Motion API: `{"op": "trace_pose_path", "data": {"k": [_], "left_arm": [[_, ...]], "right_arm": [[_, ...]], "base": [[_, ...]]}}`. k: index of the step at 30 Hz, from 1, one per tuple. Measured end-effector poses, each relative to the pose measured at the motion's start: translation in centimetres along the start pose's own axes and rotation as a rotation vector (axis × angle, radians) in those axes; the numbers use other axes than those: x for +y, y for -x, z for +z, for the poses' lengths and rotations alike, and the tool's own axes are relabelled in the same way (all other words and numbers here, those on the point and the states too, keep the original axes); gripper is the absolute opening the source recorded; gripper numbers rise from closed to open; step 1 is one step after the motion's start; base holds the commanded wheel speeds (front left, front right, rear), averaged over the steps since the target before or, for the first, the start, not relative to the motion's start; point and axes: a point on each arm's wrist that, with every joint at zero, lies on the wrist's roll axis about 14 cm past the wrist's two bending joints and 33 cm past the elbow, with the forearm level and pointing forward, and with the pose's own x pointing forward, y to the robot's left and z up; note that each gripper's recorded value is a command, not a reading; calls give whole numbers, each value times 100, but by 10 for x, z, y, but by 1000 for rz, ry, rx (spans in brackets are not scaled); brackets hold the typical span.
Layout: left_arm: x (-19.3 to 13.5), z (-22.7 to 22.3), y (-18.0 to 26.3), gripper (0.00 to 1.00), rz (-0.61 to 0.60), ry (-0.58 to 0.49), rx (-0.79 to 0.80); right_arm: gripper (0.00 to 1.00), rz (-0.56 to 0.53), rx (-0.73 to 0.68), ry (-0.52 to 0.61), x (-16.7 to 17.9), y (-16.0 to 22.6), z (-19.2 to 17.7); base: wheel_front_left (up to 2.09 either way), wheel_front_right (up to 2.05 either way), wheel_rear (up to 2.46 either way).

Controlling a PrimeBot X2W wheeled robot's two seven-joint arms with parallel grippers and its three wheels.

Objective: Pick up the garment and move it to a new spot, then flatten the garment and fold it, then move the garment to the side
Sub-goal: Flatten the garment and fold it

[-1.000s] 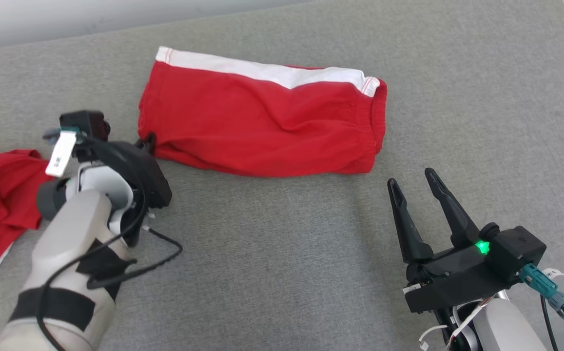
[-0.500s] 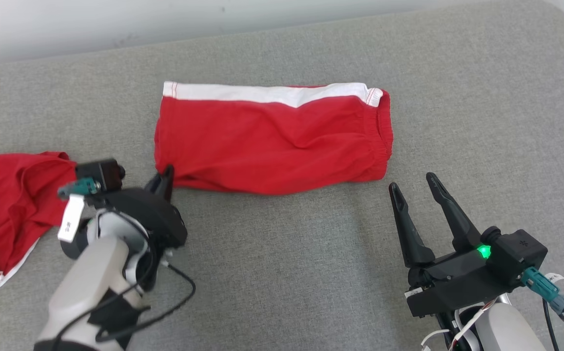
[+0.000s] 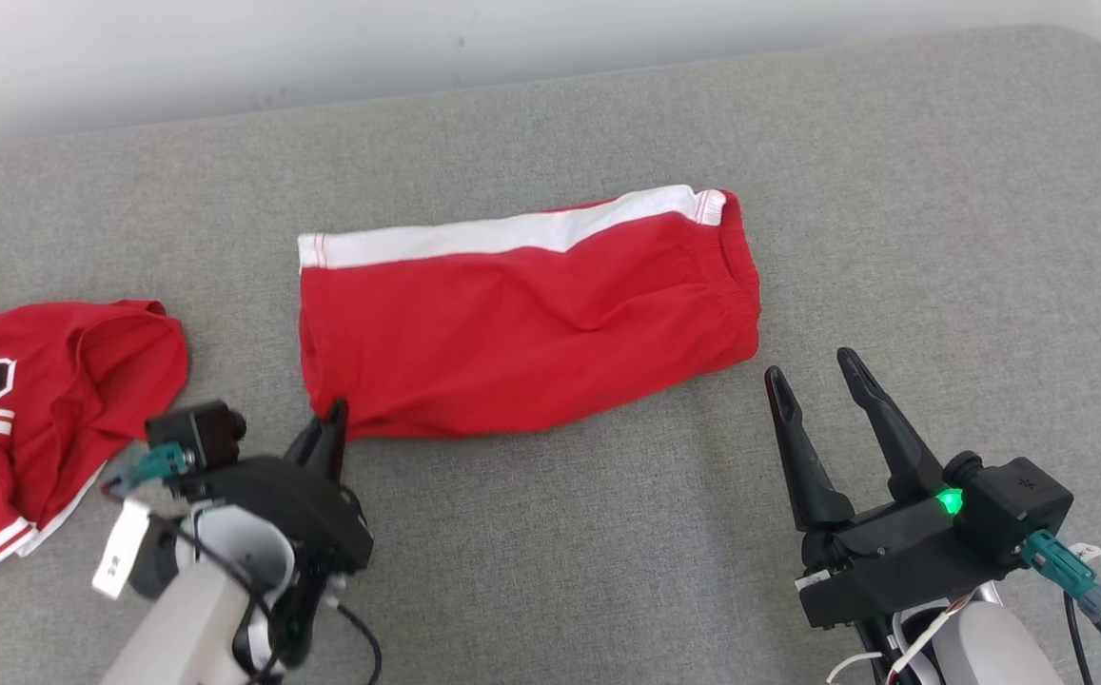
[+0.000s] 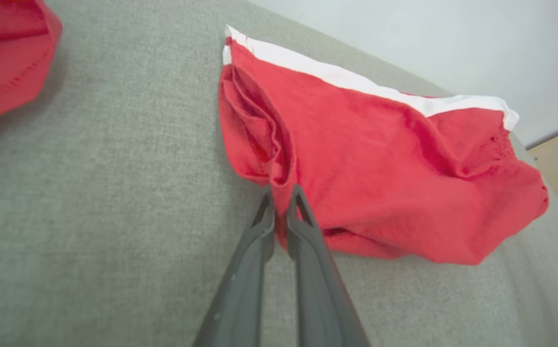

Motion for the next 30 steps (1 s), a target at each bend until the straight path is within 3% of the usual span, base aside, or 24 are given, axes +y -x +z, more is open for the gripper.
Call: {"op": "trace_pose_path", "data": {"k": [5,6,7,8,17,22,30], "left_arm": [[1,-6,15,0,24,24,14],[0,-6,17,7,24,27,15],[0,-7,19,50,28,29,16],[1,-7,21,100,35,29,13],[13,9,34,100,96,5,-70],[20,62,52,100,129,23,-352],[21,101,88,100,129,113,-571]], "right_arm": [[100,4,-4,-1,2,1,2],[100,4,-4,-2,2,1,2],[100,5,-5,-3,2,1,2],[100,6,-4,-3,2,1,2],[100,16,-6,-8,6,4,3],[100,13,1,-12,7,8,2],[100,41,1,-21,16,8,2]], "base": [[0,0,0],[0,0,0],[0,0,0],[0,0,0],[0,0,0],[0,0,0],[0,0,0]]}}
